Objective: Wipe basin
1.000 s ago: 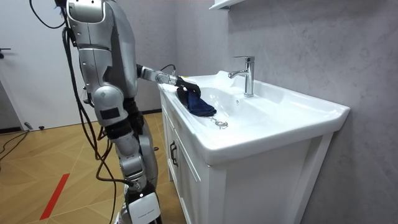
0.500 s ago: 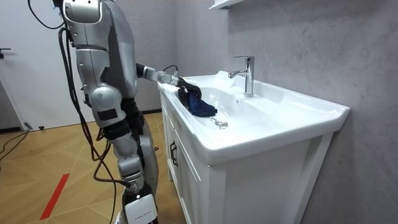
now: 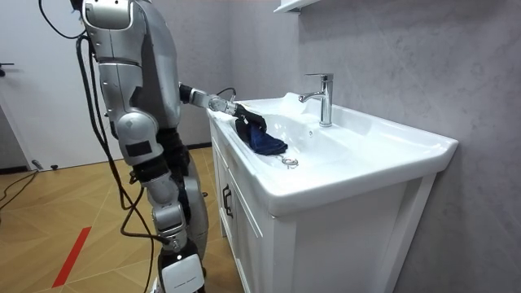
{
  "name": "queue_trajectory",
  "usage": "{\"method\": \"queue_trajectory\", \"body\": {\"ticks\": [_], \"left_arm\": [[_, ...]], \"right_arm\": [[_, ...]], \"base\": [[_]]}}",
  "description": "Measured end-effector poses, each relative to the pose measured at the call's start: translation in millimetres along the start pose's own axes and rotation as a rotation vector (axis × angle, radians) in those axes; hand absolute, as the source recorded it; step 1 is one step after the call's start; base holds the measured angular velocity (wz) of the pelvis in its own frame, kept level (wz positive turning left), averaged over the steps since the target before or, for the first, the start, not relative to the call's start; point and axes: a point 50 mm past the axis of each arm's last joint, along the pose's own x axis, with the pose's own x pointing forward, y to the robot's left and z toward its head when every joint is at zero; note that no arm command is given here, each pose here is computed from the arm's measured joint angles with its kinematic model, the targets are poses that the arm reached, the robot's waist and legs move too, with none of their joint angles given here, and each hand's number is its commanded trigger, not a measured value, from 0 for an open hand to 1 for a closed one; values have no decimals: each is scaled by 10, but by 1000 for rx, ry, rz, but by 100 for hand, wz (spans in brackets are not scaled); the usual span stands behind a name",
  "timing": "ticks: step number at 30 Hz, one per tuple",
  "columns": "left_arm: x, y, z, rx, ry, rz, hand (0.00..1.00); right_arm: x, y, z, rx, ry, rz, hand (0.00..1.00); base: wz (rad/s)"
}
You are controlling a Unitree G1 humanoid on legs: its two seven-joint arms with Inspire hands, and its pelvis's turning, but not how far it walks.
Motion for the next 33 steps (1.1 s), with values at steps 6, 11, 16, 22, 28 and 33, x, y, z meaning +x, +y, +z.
{"method": "queue_trajectory", "body": {"ticks": [6, 11, 16, 22, 28, 33], "left_arm": [[84, 49, 132, 7, -37, 9, 100], [224, 111, 287, -6, -77, 3, 100], [315, 192, 480, 11, -153, 15, 100], [372, 271, 597, -20, -194, 6, 100], [428, 354, 763, -22, -244, 1, 100], [452, 436, 853, 6, -277, 2, 100]], "right_arm": [[3, 23, -18, -1, 17, -1, 0], [3, 9, 53, -17, 12, -8, 0], [1, -6, 111, -20, 4, -10, 0], [-1, -14, 159, -36, -12, -9, 0], [-1, -21, 164, -58, -15, 9, 0], [-2, -20, 180, -56, -13, 36, 0]], "base": [[0], [-7], [-3], [-1], [1], [-3]]}}
